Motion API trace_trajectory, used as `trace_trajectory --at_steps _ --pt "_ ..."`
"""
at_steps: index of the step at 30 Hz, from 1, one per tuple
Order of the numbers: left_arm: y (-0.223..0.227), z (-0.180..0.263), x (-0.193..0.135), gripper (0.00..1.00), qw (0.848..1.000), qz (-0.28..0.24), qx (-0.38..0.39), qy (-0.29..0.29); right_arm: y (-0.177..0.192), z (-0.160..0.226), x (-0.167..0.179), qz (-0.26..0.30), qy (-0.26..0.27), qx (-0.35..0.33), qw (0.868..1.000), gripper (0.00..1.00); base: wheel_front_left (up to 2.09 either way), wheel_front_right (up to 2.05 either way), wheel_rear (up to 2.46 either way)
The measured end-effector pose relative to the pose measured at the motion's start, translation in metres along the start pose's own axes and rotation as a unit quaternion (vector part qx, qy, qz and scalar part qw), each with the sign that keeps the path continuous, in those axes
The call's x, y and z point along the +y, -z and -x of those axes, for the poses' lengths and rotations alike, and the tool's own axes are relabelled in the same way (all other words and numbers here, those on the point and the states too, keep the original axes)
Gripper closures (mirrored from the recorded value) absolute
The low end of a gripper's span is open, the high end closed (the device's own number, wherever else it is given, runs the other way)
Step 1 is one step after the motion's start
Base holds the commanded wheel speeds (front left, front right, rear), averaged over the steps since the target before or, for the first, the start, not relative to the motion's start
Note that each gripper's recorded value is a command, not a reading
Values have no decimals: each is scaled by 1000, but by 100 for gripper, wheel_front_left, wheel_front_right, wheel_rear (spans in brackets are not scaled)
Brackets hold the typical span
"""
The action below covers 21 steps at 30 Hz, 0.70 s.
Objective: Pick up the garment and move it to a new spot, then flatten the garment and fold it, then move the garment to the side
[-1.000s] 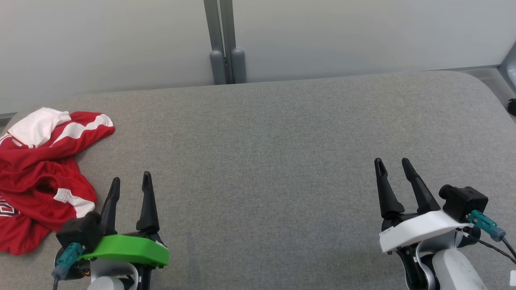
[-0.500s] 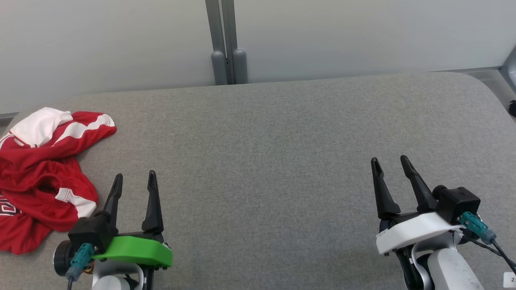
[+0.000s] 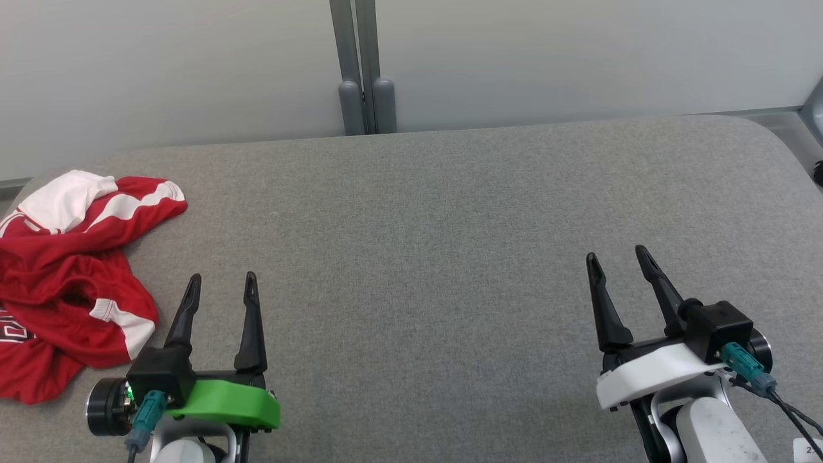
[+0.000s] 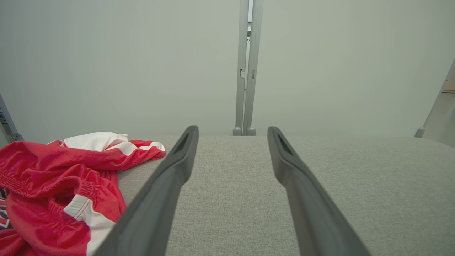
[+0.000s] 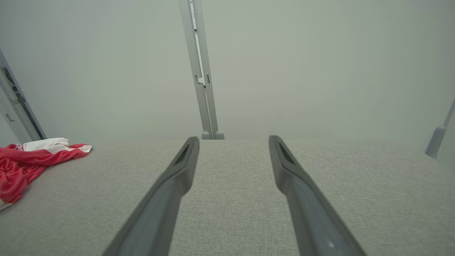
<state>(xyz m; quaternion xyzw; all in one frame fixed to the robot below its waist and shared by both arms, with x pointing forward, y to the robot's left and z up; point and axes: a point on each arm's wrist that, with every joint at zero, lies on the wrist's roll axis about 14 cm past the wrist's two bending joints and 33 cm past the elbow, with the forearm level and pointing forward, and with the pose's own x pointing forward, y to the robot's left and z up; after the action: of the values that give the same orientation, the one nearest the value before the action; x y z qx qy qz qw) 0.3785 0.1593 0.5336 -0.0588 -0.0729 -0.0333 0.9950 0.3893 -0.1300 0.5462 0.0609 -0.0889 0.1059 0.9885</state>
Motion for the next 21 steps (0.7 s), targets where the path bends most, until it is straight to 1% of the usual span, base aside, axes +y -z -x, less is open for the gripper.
trace_trajectory --at_steps 12,21 --pt "-4 0 -5 0 999 -43 -11 11 0 -1 3 39 -11 -3 999 0 0 0 0" --pt "-4 -1 -6 0 999 -41 -12 12 1 -1 2 32 -8 -3 999 0 0 0 0"
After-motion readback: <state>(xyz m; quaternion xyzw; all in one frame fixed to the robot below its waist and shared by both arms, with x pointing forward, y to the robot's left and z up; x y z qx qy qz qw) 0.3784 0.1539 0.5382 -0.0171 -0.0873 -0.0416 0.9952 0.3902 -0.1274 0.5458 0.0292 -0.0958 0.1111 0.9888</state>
